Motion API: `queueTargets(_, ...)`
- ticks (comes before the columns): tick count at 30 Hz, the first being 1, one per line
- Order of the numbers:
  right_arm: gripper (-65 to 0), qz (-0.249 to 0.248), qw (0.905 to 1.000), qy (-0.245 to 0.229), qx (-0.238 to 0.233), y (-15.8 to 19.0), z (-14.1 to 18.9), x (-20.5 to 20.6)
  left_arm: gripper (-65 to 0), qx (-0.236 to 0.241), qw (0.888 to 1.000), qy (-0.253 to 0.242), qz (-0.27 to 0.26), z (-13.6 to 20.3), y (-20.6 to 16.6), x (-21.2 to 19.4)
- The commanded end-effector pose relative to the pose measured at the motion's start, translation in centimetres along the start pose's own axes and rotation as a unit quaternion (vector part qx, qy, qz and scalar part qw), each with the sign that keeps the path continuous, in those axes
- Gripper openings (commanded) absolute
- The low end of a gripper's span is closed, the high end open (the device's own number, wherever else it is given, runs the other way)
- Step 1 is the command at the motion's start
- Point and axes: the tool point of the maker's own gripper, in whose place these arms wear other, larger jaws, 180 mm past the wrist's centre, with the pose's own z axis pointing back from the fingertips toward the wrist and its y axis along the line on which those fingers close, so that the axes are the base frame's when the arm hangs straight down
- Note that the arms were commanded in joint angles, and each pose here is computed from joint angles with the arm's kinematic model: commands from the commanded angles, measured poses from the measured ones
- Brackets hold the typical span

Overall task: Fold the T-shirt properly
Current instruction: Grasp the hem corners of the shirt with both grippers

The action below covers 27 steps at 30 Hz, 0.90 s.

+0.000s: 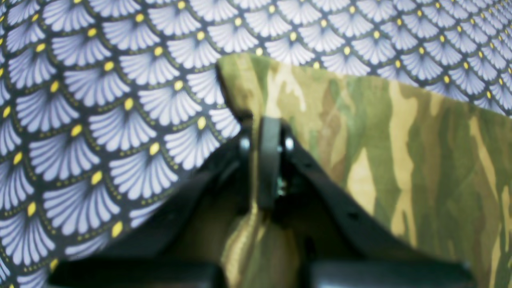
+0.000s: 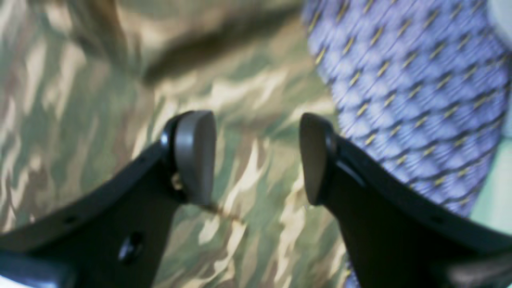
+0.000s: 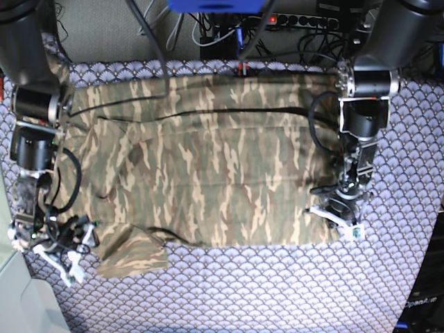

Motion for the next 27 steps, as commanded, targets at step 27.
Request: queueTargets(27, -29.8, -0.189, 0.9670, -0.127, -0.115, -9.7, 0.7, -0.9, -64.2, -0.002, 0.999, 0.036, -0.034, 2.5, 1.8, -2.7)
